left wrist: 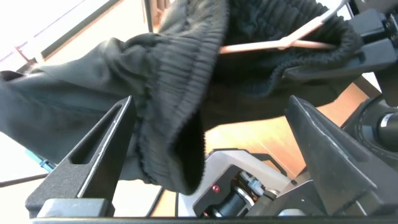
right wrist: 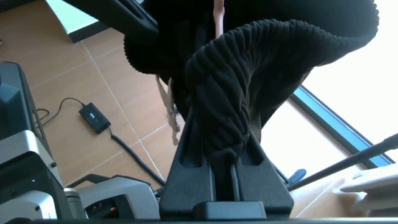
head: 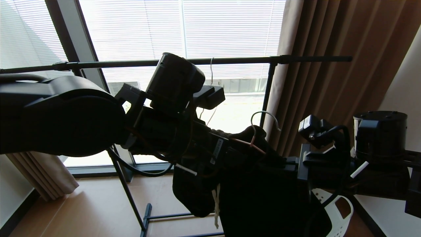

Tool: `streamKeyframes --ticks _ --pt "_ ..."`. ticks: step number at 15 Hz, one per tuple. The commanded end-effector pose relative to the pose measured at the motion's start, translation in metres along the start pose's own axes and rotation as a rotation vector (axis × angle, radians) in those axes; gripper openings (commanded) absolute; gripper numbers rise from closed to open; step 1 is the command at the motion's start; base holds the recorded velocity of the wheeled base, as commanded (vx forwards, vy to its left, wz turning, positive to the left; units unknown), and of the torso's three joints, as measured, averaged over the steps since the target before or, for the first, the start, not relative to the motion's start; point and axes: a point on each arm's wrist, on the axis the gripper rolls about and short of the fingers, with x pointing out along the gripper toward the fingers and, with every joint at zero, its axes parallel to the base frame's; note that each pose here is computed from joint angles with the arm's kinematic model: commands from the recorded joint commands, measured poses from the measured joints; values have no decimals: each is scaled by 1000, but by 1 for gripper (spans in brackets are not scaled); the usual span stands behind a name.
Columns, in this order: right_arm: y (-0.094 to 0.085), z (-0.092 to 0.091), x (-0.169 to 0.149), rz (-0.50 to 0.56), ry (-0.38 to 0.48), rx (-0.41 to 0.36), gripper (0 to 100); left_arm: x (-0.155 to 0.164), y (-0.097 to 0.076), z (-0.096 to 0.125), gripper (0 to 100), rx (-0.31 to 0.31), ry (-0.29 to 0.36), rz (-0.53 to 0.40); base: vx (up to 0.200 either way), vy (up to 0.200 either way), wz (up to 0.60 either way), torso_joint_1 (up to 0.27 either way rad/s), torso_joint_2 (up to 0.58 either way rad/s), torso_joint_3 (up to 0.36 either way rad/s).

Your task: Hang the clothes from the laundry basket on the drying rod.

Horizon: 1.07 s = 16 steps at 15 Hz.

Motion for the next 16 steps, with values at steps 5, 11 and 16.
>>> streamKeyframes --ticks 5,11,16 --pt "0 -1 1 4 5 2 0 -10 0 1 100 -3 -20 5 0 0 0 0 0 0" --pt "2 -5 -1 72 6 5 0 -55 11 -9 100 -22 -75 36 0 0 0 0 0 0" --pt "-2 -3 -10 166 -28 4 0 -114 35 -35 100 97 -146 -23 0 0 0 0 0 0"
